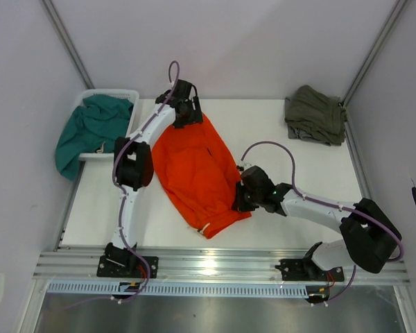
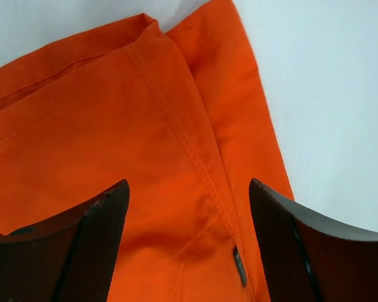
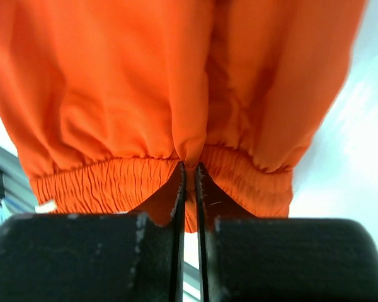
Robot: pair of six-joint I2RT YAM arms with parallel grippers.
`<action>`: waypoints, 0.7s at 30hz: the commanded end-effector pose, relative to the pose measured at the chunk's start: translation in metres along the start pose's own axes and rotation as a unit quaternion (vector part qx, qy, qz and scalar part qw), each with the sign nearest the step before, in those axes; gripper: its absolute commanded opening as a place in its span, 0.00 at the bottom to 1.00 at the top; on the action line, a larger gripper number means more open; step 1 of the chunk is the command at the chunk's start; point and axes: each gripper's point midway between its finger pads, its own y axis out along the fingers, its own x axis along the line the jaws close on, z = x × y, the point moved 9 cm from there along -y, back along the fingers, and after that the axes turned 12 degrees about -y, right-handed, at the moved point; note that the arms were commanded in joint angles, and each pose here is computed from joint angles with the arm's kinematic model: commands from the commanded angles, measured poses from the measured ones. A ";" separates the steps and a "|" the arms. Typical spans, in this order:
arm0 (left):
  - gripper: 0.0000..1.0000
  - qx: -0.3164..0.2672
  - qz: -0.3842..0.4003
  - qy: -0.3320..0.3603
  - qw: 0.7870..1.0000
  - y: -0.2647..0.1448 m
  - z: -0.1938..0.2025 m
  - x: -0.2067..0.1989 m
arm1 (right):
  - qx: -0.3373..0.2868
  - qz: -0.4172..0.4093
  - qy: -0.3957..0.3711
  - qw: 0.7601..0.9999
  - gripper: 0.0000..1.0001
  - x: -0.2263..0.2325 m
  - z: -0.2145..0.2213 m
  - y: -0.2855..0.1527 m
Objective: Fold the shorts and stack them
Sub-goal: Fold the shorts
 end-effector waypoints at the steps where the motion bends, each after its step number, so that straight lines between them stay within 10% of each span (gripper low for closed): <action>1: 0.79 -0.004 0.009 -0.013 1.000 0.009 -0.009 0.001 | -0.020 -0.002 -0.012 1.000 0.00 0.015 -0.006 -0.009; 21: 0.76 -0.019 0.003 -0.012 1.000 0.036 -0.001 -0.001 | 0.023 -0.065 -0.045 0.997 0.00 0.087 0.040 0.011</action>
